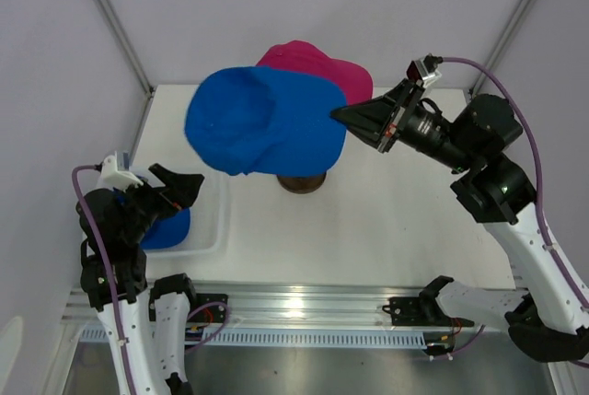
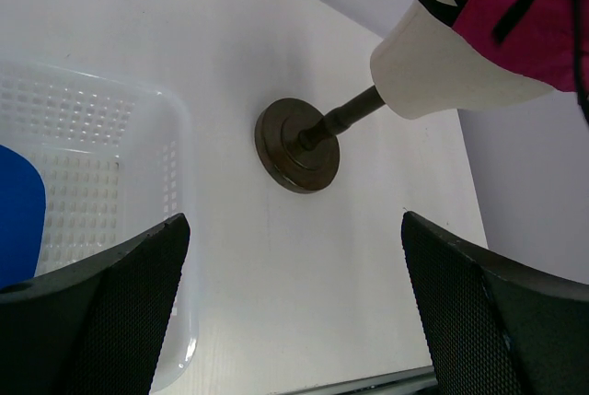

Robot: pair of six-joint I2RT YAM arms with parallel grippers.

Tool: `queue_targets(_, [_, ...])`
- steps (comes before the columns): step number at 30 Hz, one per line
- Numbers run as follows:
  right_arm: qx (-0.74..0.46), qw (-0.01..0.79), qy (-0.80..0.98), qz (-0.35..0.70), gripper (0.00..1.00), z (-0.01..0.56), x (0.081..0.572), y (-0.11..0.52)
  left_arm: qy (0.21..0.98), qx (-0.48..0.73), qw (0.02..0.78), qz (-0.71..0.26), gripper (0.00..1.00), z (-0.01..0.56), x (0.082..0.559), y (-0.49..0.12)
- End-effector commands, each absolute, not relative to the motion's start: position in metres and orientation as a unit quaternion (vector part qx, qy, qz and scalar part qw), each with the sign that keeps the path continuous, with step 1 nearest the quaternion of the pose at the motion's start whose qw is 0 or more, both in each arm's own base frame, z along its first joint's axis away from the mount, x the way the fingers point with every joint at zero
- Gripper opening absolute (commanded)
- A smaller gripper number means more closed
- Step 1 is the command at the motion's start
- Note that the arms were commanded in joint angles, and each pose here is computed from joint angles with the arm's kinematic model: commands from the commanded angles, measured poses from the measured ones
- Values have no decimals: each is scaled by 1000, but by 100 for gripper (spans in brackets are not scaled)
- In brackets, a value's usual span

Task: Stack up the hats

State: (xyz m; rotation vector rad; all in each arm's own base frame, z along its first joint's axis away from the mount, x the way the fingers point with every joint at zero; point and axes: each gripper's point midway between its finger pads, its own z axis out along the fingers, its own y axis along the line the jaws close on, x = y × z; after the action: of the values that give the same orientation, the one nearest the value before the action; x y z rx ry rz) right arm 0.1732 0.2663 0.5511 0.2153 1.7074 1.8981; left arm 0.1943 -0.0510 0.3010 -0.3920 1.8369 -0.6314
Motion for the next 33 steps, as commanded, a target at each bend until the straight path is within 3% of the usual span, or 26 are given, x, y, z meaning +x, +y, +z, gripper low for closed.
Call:
queue_targets(1, [46, 262, 651, 711, 0, 536, 147, 264, 765, -156, 561, -276, 100, 313, 194, -55])
queue_targets(2, [46, 261, 671, 692, 0, 515, 134, 258, 769, -161, 553, -276, 100, 303, 195, -54])
queue_targets(3, [82, 221, 739, 631, 0, 440, 141, 261, 770, -161, 552, -277, 99, 300, 194, -54])
queue_targets(4, [101, 213, 760, 606, 0, 408, 141, 256, 771, -161, 550, -278, 99, 298, 194, -55])
queue_targets(7, [121, 187, 775, 592, 0, 360, 127, 244, 782, -173, 527, -286, 100, 278, 196, -56])
queue_targets(14, [57, 272, 732, 622, 0, 439, 135, 245, 782, -181, 495, -333, 100, 254, 192, -70])
queue_targets(20, [29, 280, 679, 678, 0, 482, 136, 252, 773, -151, 468, -401, 100, 245, 185, -93])
queue_targets(26, [13, 273, 661, 699, 0, 497, 140, 259, 727, -77, 449, -514, 99, 260, 183, -121])
queue_targets(33, [-4, 257, 646, 719, 0, 505, 141, 267, 705, -37, 462, -537, 99, 287, 189, -124])
